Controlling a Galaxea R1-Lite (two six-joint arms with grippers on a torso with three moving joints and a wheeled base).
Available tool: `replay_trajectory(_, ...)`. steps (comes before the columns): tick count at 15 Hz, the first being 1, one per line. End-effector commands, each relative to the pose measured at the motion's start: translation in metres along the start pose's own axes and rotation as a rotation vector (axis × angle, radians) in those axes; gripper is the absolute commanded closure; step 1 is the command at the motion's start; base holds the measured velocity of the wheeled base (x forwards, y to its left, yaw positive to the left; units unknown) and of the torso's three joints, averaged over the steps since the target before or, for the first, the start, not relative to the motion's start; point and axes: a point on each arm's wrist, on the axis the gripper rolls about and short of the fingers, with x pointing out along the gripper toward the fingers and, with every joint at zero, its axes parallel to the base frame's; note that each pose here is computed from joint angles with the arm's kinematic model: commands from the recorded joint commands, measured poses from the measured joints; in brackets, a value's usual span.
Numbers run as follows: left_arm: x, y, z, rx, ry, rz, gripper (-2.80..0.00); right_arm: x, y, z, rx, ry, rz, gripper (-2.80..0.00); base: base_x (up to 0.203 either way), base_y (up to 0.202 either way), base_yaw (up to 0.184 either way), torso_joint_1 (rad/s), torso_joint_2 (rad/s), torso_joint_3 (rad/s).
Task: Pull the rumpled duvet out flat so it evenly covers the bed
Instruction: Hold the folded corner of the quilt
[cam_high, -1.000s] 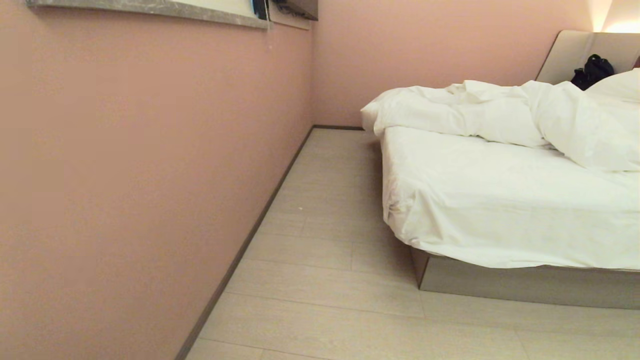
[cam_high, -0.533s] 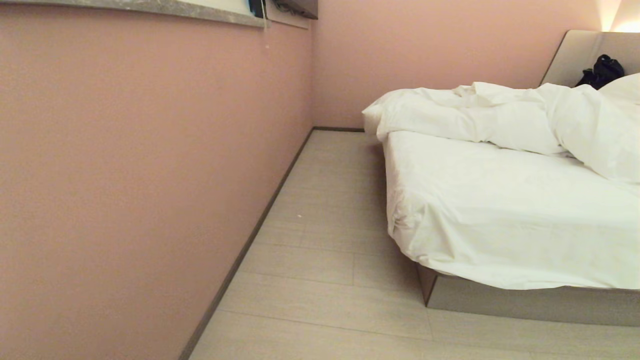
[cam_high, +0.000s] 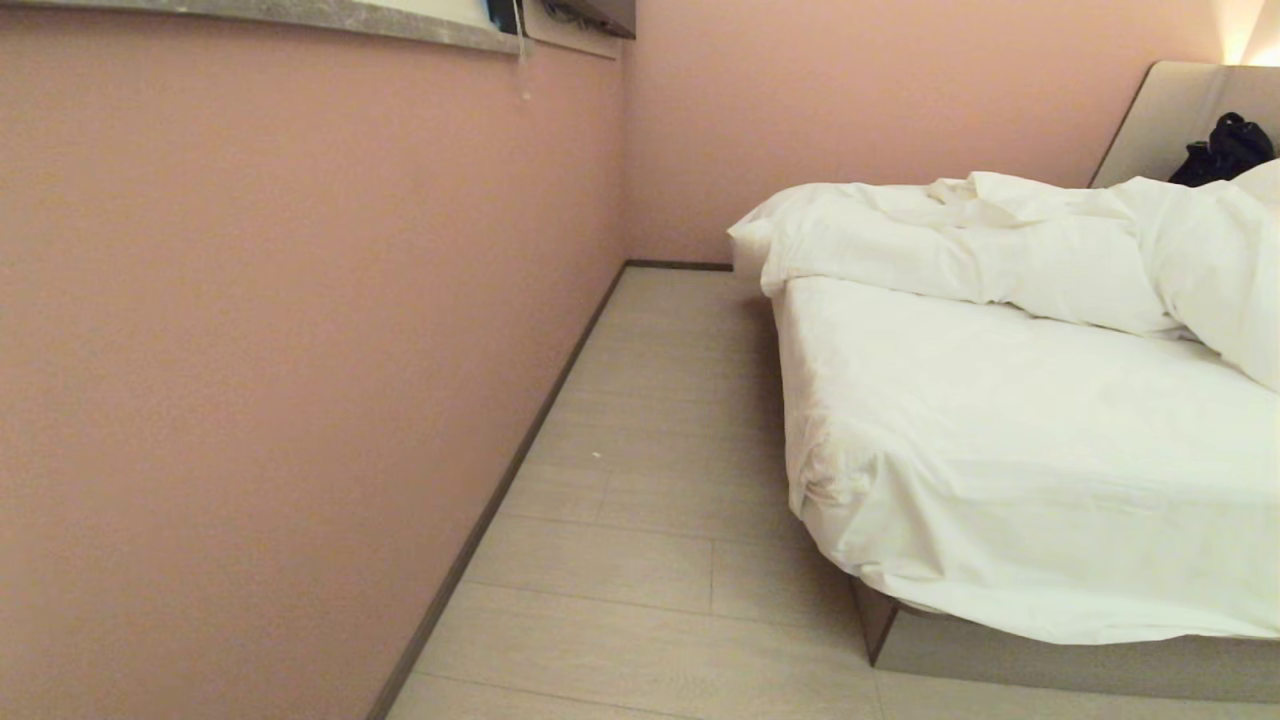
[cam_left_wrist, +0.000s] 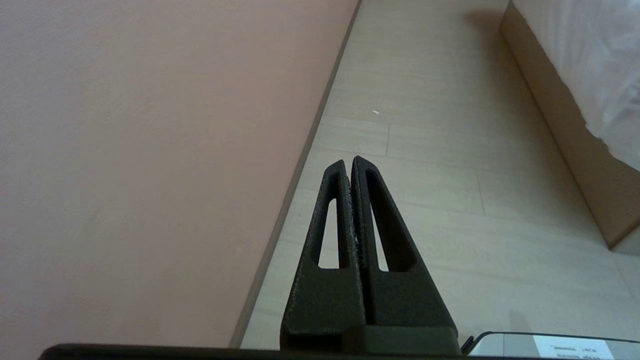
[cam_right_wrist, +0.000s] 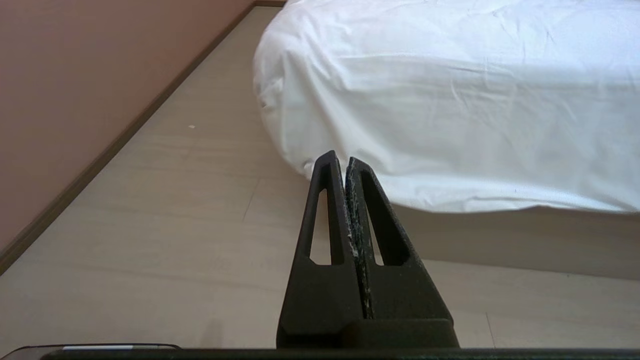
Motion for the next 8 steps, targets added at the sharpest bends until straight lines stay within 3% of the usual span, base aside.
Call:
replay_trajectory(1,0.0,0.0,-0.0001,0.001,0.001,0.001,0.0,0.0,0.0,0.0,-0.002,-0.001,0.0,0.0,0.197,0.0,0.0,0.002,0.0,0.003)
replay_trajectory(8,0.0,0.0,-0.0001,0.001,0.001,0.001,0.0,0.0,0.0,0.0,-0.002,-0.001,0.0,0.0,0.196,0.0,0.0,0.003,0.0,0.001)
